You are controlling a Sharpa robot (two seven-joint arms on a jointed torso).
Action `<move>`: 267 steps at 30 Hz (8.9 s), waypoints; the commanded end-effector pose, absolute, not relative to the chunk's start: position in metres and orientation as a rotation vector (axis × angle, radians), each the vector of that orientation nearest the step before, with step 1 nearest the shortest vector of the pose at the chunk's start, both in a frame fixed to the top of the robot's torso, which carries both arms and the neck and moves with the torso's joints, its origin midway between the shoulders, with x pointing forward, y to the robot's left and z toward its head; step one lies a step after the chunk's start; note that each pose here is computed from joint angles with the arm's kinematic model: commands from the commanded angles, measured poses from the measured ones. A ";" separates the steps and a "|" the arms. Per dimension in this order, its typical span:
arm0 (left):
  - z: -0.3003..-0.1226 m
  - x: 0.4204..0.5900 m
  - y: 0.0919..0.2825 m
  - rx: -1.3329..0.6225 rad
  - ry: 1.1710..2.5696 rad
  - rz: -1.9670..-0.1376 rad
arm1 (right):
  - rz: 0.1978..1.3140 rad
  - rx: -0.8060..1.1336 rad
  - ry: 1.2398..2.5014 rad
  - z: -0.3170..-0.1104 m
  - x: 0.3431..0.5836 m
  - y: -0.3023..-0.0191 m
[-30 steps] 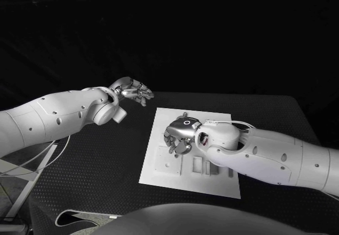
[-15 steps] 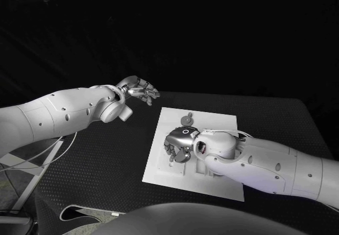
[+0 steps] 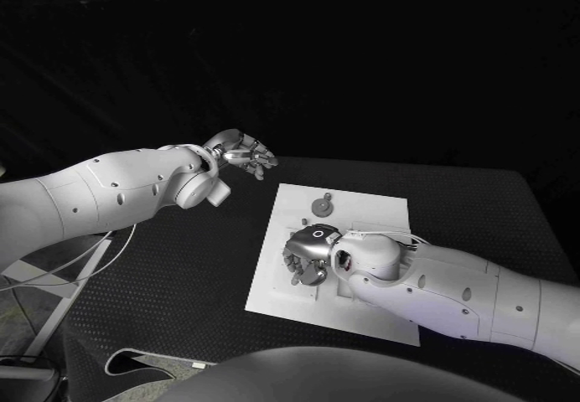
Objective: Assemble the parts on the task board
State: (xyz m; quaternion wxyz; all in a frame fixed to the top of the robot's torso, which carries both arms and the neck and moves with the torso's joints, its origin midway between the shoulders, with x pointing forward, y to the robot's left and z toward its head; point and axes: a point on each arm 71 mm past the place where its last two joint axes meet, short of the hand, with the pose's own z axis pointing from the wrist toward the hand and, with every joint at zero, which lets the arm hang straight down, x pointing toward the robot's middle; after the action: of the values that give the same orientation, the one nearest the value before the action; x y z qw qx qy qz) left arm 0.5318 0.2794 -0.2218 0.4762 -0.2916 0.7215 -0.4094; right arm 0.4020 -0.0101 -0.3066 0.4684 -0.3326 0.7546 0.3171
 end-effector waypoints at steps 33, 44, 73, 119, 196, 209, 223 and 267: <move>-0.221 0.532 0.276 -0.711 1.768 -1.021 | 0.798 -0.860 1.867 -0.317 0.394 0.004; -0.221 0.532 0.277 -0.712 1.768 -1.019 | 0.835 -0.811 1.866 -0.317 0.396 0.002; -0.221 0.532 0.281 -0.716 1.764 -1.010 | 0.906 -0.603 1.757 -0.294 0.408 -0.026; -0.228 0.536 0.290 -0.736 1.761 -0.982 | 0.429 0.130 2.491 -0.300 0.432 -0.213; -0.228 0.535 0.288 -0.735 1.769 -0.986 | 0.578 0.337 2.592 -0.307 0.423 -0.180; -0.229 0.535 0.286 -0.734 1.773 -0.990 | 0.579 0.298 2.656 -0.314 0.427 -0.155; -0.228 0.535 0.287 -0.735 1.774 -0.989 | 0.507 0.245 2.651 -0.324 0.430 -0.157; -0.229 0.535 0.287 -0.734 1.779 -0.991 | 0.502 0.254 2.658 -0.339 0.426 -0.148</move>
State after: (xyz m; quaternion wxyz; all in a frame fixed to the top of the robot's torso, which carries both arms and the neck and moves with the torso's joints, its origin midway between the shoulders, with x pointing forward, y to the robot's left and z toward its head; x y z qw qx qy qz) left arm 0.5351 0.2887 -0.2292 0.4744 -0.3013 0.7251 -0.3979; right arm 0.4273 -0.1473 -0.3371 0.2091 0.0939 0.9558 0.1841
